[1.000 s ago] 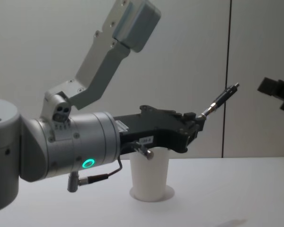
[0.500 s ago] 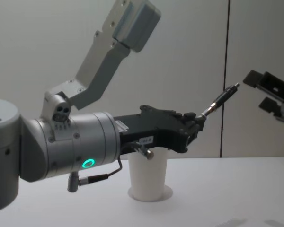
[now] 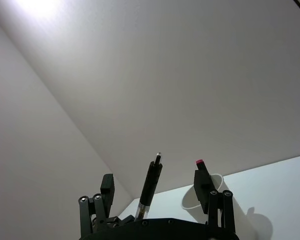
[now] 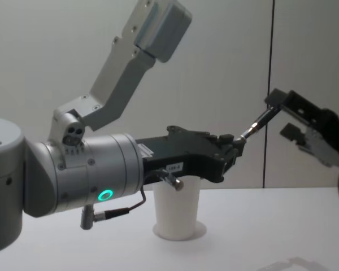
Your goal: Place the pen into the pen holder.
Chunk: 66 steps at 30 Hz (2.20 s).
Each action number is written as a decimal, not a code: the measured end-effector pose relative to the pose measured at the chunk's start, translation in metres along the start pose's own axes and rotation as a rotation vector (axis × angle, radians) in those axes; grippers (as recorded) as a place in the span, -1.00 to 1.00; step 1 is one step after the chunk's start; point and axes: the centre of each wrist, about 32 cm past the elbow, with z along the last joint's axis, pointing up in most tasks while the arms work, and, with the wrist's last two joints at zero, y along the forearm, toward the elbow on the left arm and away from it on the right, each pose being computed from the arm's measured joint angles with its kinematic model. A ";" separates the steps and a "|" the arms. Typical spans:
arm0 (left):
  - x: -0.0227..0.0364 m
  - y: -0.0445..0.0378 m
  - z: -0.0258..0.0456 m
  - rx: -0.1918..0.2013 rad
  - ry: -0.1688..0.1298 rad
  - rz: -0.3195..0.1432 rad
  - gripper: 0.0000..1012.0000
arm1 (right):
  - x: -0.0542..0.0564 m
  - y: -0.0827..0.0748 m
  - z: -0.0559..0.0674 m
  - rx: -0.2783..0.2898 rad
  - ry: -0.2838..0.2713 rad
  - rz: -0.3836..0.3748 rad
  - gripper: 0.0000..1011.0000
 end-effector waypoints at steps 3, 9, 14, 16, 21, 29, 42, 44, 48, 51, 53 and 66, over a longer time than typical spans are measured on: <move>0.0000 0.0000 0.0000 0.000 0.000 0.000 -0.73 | 0.001 0.004 -0.004 -0.006 0.014 0.004 0.98; 0.0000 0.0000 0.0000 0.000 0.000 0.000 -0.73 | 0.003 0.012 -0.009 -0.017 0.035 0.010 0.98; 0.0000 0.0000 0.0000 0.000 0.000 0.000 -0.73 | 0.004 0.017 -0.013 -0.026 0.048 0.014 0.98; 0.0000 0.0000 0.0000 0.000 0.000 0.000 -0.73 | 0.004 0.018 -0.013 -0.028 0.050 0.015 0.98; 0.0000 0.0000 0.0000 0.000 0.000 0.000 -0.73 | 0.005 0.022 -0.015 -0.032 0.059 0.020 0.85; 0.0000 0.0000 0.0000 0.000 0.000 0.000 -0.73 | 0.006 0.026 -0.015 -0.027 0.063 0.029 0.41; 0.0000 0.0000 0.0000 0.000 0.000 0.000 -0.73 | 0.005 0.029 -0.013 -0.016 0.056 0.040 -0.44; 0.0000 0.0000 0.0000 0.000 0.000 0.000 -0.73 | 0.004 0.029 -0.012 -0.015 0.054 0.042 -0.52; 0.0000 0.0000 0.0000 0.000 0.000 0.000 -0.73 | 0.003 0.029 -0.011 -0.015 0.050 0.048 -0.70; 0.0000 0.0000 0.0000 0.000 0.000 0.000 -0.73 | 0.003 0.029 -0.010 -0.016 0.048 0.048 -0.70; 0.0000 0.0000 0.0000 0.000 0.000 0.000 -0.73 | 0.003 0.029 -0.010 -0.016 0.045 0.048 -0.70; 0.0000 0.0000 0.0001 0.000 0.000 0.000 -0.73 | 0.003 0.027 -0.008 -0.018 0.035 0.045 -0.70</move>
